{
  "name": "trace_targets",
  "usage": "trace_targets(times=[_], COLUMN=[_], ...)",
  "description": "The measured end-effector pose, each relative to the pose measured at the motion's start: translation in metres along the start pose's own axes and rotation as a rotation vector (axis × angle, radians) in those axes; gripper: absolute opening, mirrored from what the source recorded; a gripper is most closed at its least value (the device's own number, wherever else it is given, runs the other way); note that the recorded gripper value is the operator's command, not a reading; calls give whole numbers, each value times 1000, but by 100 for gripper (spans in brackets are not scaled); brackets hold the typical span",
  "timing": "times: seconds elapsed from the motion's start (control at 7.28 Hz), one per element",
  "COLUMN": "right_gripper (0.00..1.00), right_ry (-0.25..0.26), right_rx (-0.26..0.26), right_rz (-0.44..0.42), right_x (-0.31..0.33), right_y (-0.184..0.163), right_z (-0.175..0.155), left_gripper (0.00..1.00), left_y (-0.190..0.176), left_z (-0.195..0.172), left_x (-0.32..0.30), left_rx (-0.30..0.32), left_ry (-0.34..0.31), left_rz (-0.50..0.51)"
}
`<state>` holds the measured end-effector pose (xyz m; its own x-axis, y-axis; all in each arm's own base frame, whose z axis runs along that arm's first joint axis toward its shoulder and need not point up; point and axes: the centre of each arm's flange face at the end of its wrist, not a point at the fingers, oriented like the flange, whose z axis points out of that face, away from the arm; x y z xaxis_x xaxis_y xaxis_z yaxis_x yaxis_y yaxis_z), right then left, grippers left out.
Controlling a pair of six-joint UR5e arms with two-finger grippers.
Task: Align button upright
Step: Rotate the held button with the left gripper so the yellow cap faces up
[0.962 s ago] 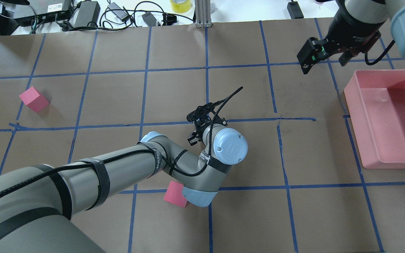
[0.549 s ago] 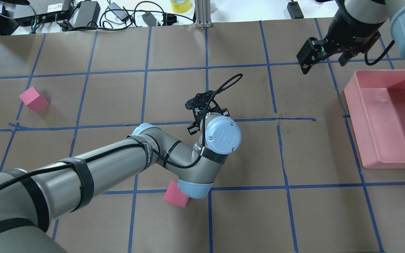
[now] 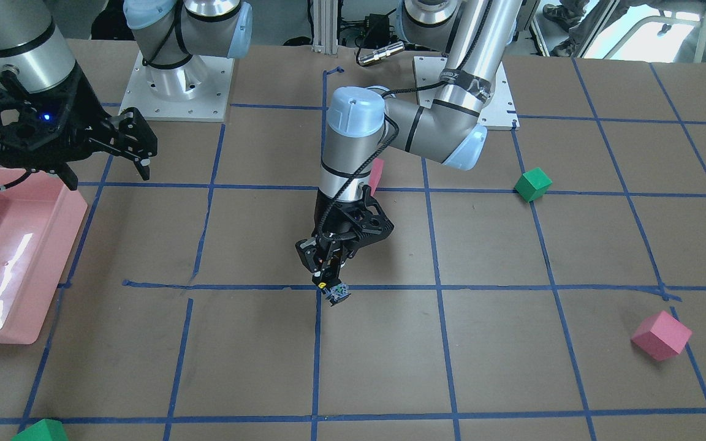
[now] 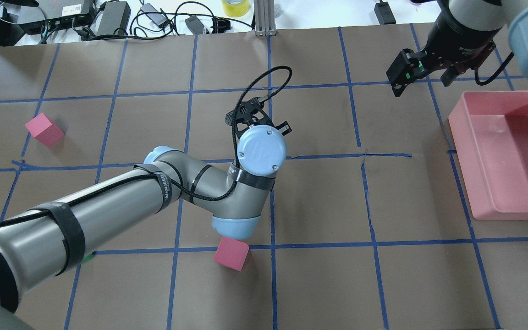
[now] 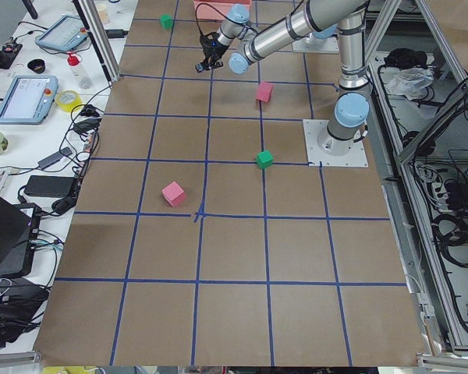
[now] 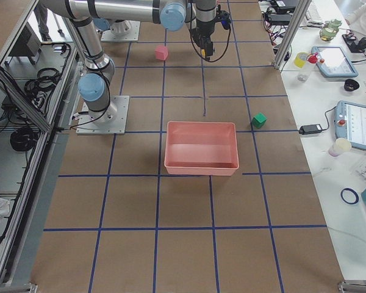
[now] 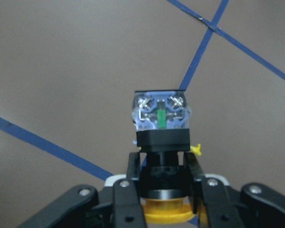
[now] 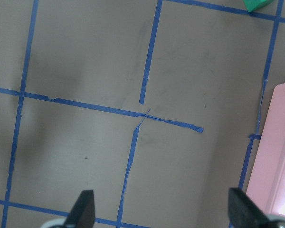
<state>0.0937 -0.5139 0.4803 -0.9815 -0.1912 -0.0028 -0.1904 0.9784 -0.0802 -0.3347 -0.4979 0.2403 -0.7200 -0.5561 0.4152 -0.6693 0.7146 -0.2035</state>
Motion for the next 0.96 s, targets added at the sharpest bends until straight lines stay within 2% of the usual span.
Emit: trace_targets(times=[0.27,0.41,0.55,0.82,0.96], right_gripper=[100,100,100,100,100], right_ry=[-1,-1,-1,-1,-1], right_rx=[-1,-1,-1,-2,-2], right_rz=[0,0,-1,-1,-1], right_x=[0,0,0,0,0], right_y=[0,0,0,-1,-1], right_z=[0,0,0,1,1], left_gripper=[12,8,7,7,6], left_y=[-6,-12,-27,-70,-79], left_z=[5,8,11,16,22], left_x=[-5,-8,-13,-32,-41], left_rx=[-187,-301,-427,-648,-717], left_ry=[-12,-33,-47,-41,-42], left_rz=[-299,-438,-551,-701,-719])
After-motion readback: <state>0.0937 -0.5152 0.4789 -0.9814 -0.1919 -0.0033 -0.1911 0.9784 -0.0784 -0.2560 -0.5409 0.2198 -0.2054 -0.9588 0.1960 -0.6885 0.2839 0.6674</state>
